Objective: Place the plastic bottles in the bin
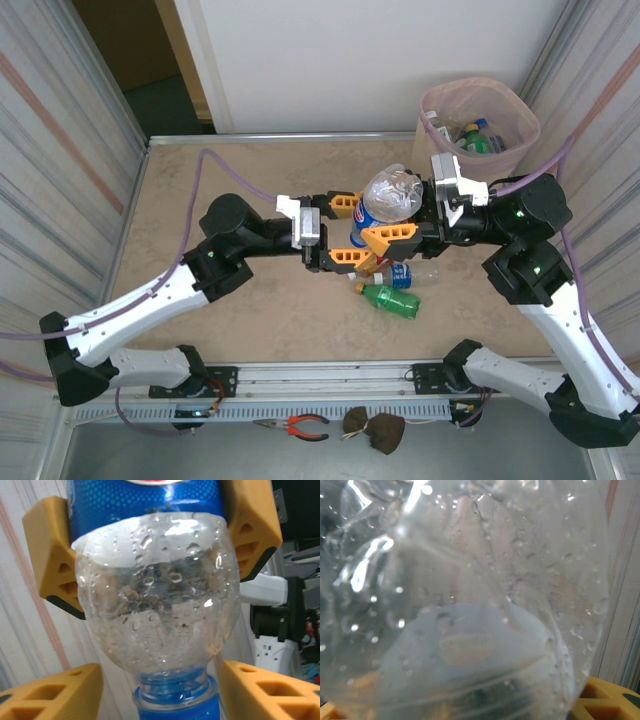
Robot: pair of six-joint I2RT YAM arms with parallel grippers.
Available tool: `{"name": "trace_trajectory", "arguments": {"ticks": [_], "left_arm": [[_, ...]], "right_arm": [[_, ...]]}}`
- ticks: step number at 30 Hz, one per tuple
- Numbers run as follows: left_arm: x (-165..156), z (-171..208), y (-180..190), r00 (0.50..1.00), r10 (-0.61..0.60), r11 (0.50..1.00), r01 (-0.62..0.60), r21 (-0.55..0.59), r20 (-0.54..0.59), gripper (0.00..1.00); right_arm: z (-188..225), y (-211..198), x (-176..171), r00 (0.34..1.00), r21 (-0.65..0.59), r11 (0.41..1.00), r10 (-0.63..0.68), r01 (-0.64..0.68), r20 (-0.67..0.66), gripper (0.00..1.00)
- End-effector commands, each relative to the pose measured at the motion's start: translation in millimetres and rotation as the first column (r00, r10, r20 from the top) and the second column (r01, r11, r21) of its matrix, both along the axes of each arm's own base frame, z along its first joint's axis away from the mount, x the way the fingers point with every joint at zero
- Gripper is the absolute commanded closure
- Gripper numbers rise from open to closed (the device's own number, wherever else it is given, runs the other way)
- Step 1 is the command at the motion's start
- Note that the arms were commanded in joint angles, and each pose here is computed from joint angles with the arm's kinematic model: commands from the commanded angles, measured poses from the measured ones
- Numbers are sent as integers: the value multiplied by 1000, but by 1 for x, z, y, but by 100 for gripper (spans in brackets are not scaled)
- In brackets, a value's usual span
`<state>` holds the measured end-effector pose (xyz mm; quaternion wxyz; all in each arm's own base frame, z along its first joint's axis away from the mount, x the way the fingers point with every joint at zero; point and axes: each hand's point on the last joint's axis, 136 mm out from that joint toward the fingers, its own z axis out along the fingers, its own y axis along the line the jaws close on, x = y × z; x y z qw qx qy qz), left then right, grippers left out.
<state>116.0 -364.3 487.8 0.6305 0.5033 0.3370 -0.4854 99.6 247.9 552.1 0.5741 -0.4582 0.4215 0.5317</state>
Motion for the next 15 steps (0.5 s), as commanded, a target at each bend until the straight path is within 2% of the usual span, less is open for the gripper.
{"name": "trace_trajectory", "arguments": {"ticks": [1,4,12,15], "left_arm": [[2,8,12,998,64,998,-64,-19,26,29],[9,-6,18,992,123,992,-123,9,3,24],[25,-47,36,961,267,961,-259,99,-74,22],[31,-60,41,944,313,945,-298,136,-102,22]], "right_arm": [[10,-4,0,999,25,999,-44,43,29,50],[8,-3,12,995,15,995,-101,101,23,50],[12,-13,51,958,-14,957,-288,288,3,51],[5,-16,88,924,-64,924,-380,377,-37,53]]}}
